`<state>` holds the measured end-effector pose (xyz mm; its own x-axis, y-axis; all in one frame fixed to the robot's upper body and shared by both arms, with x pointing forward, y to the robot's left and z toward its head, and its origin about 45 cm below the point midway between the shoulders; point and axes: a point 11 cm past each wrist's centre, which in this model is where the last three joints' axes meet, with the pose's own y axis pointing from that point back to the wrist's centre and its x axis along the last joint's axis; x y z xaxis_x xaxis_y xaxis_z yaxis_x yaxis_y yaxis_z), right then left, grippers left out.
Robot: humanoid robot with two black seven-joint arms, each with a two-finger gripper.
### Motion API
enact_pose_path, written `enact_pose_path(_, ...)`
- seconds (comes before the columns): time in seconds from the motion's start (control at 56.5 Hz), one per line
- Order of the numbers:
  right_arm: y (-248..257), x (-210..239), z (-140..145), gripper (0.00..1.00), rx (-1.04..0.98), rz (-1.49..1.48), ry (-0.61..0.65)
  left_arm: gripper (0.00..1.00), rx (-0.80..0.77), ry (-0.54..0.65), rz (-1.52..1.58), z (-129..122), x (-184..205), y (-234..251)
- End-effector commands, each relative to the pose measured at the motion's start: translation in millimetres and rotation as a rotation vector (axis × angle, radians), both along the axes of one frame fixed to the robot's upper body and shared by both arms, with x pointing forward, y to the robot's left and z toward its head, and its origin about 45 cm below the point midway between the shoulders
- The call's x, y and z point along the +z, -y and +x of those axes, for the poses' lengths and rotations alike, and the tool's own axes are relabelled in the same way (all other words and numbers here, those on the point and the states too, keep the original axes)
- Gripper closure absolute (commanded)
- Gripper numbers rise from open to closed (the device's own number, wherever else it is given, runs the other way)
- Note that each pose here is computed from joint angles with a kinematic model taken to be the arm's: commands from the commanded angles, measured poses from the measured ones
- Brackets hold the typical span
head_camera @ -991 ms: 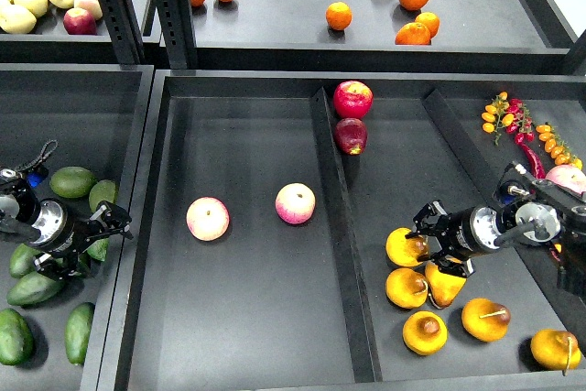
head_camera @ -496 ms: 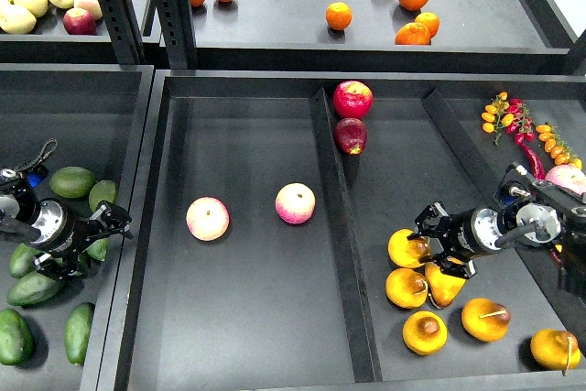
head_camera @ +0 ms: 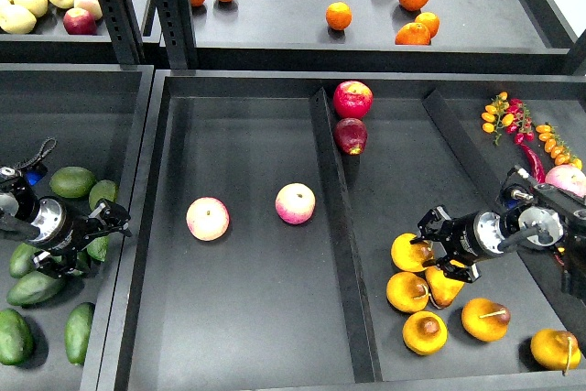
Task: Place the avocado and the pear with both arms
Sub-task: 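Lower the pear among the other pears and open the right gripper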
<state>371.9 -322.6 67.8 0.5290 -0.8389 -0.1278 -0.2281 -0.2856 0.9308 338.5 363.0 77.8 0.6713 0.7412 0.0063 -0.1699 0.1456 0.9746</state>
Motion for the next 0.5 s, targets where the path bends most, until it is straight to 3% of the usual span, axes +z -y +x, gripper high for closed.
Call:
enact_pose_path(0.0,0.6,-0.8,-0.6,0.44,0.015,-0.017,-0.002,0.01,0.000,0.000,0.000,0.1,0.1,0.0)
enact_pose_path(0.354,1.1,-1.1,-0.8,0.25,0.036,-0.037,-0.003,0.01,0.000,0.002,-0.001,0.9,0.8,0.3)
enact_pose_path(0.425,-0.4,-1.2,-1.0,0.18,0.040,-0.035,-0.003,0.01,0.003,0.005,-0.005,1.7,1.5,0.8)
enact_pose_path(0.478,-2.9,-0.3,-0.8,0.04,0.046,-0.028,-0.002,0.01,0.020,0.024,-0.028,6.8,5.5,3.2)
